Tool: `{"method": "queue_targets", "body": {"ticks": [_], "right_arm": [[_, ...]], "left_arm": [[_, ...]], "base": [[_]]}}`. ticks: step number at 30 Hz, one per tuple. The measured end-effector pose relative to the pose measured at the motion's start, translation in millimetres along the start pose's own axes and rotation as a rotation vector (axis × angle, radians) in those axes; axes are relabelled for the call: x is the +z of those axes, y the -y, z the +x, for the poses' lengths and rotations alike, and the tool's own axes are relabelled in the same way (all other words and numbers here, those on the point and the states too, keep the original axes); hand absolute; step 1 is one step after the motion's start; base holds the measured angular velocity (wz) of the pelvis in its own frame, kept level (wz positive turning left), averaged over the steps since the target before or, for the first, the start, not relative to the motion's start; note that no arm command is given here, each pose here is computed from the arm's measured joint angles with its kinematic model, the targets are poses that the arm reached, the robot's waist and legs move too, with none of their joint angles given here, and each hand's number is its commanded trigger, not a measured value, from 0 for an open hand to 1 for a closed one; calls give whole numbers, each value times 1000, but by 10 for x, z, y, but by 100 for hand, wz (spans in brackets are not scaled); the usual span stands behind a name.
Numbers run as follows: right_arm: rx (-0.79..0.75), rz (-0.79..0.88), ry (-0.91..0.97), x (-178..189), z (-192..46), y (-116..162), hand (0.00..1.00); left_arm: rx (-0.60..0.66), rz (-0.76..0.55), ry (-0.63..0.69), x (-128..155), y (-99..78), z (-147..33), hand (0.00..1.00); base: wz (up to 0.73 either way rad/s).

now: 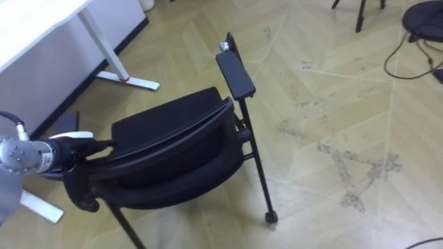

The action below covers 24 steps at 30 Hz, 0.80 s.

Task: Push chair

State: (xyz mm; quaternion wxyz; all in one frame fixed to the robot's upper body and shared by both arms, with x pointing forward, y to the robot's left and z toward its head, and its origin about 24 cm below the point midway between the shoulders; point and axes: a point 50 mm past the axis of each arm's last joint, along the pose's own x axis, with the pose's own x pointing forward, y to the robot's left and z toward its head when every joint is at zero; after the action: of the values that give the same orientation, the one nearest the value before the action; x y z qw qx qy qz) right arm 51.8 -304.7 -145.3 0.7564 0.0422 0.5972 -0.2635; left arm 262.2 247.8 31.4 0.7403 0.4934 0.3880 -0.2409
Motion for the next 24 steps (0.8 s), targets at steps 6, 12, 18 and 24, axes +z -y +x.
{"method": "queue_targets", "body": {"ticks": [6, 12, 18, 24], "right_arm": [[-9, -3, 35, 59, -5, -74, 0], [-24, 1, 37, 59, -5, -90, 0], [-44, 6, 27, 31, -4, -75, 0], [-41, -1, 18, 16, -3, -93, 0]], "left_arm": [[49, -7, -20, -85, 110, 86, 27], [84, 0, -1, -91, 198, 139, 100], [119, 33, 1, -97, 238, 158, 100], [209, 61, 15, -79, 321, 181, 100]], "base": [[-3], [-1], [0], [0]]}}
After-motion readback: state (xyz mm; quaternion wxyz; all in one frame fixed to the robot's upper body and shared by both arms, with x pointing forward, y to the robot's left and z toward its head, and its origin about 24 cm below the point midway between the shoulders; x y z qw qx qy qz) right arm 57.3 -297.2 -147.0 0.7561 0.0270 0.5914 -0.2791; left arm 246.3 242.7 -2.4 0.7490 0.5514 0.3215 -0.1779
